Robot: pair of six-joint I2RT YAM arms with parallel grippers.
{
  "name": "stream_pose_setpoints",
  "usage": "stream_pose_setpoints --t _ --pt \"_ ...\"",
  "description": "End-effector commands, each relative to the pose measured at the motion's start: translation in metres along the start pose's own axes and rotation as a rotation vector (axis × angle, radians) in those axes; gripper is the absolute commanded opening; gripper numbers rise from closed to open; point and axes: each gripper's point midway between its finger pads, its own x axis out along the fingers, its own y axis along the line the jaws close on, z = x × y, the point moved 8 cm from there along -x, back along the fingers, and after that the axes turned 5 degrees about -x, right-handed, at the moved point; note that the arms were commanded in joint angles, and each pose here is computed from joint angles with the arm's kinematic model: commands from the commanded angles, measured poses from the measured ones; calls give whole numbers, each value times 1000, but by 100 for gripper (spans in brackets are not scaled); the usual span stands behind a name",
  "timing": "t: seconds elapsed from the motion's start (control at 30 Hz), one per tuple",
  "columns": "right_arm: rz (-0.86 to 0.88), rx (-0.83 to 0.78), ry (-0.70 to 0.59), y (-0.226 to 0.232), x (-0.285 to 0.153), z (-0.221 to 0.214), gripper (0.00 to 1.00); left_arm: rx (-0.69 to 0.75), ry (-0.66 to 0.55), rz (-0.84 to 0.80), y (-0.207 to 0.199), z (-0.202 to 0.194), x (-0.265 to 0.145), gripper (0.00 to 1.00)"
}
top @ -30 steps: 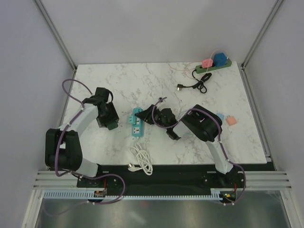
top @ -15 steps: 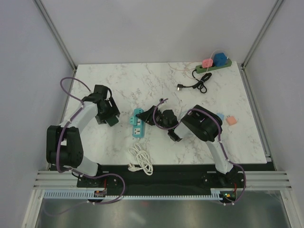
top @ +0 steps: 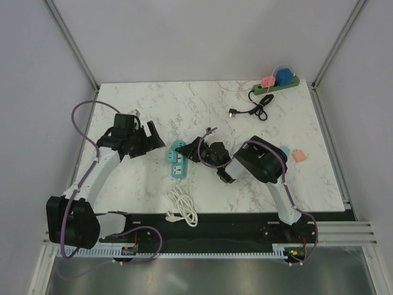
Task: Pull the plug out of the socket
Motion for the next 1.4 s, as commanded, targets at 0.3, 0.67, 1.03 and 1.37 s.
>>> stream_pose_setpoints --t 0.3,0.67,1.03,1.37 --pt "-116 -67 155 -36 -11 -35 0 340 120 -119 -42 -49 14 91" --pt "-115 -73 159 -36 -12 -35 0 367 171 -24 -43 -54 45 76" --pt "-108 -76 163 -35 -11 -35 0 369 167 -33 -51 -48 55 44" --pt "-116 -75 164 -36 -11 -35 0 370 153 -33 -52 -46 51 2"
